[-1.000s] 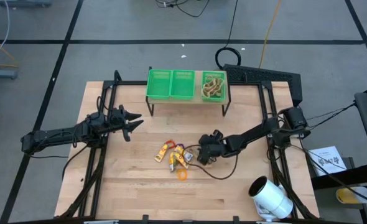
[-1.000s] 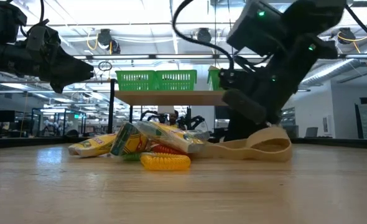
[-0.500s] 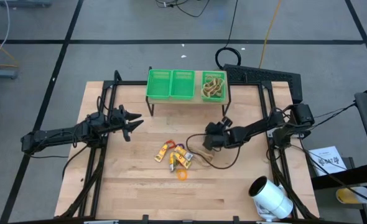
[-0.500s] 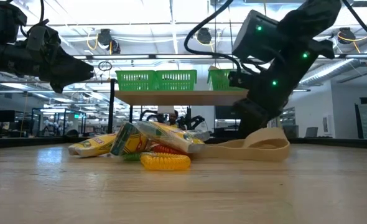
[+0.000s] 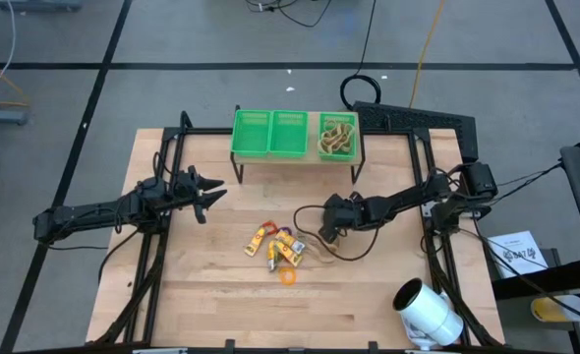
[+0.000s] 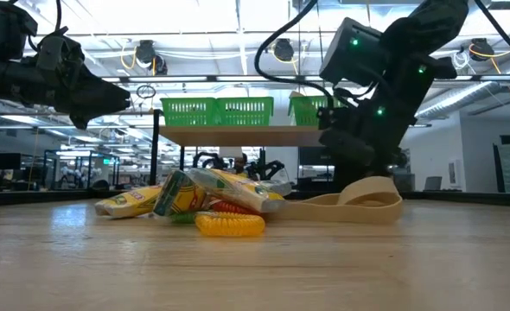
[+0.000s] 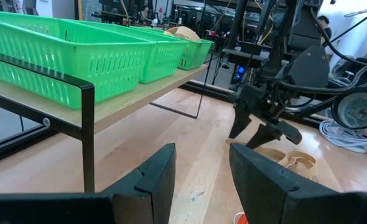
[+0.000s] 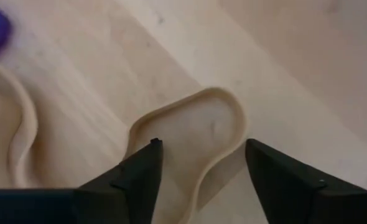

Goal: Pick & Place Office Desk Supplies
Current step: Put the brown rubber band into the right green bin on the shelf

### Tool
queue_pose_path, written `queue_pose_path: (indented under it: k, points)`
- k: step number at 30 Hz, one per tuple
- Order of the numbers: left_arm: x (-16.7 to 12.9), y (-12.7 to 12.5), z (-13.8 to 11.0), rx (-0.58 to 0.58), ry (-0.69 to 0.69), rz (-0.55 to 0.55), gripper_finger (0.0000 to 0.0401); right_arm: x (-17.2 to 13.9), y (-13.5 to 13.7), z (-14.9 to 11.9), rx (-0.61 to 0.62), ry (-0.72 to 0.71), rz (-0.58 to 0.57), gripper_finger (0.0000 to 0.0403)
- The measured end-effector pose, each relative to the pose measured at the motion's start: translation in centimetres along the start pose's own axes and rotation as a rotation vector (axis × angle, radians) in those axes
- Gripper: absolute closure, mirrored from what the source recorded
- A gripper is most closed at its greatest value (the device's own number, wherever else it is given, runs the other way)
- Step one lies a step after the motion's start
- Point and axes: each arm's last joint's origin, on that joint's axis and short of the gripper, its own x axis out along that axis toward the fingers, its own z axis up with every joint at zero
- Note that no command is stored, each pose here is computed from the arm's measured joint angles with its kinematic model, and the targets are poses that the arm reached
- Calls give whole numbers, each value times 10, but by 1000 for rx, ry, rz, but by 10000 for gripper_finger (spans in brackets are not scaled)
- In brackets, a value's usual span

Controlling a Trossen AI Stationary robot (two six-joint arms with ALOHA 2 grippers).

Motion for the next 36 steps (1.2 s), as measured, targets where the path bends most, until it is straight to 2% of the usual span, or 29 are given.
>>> queue_pose_path:
  k: [6, 12, 17, 26, 36]
  points:
    - [0, 0, 0, 0, 0, 0, 242, 0, 2, 0, 6, 58, 72, 132]
    - [0, 0, 0, 0, 0, 0, 242, -2, 2, 1, 36, 74, 96, 106]
    - [0, 0, 0, 0, -1, -1, 242, -9, -2, 7, 78, 114, 159, 105]
    - [0, 0, 0, 0, 0, 0, 242, -15, 3, 14, 116, 37, 207, 109]
    - [0, 0, -1, 0, 6, 1, 242, 12, 7, 0, 66, 33, 86, 110]
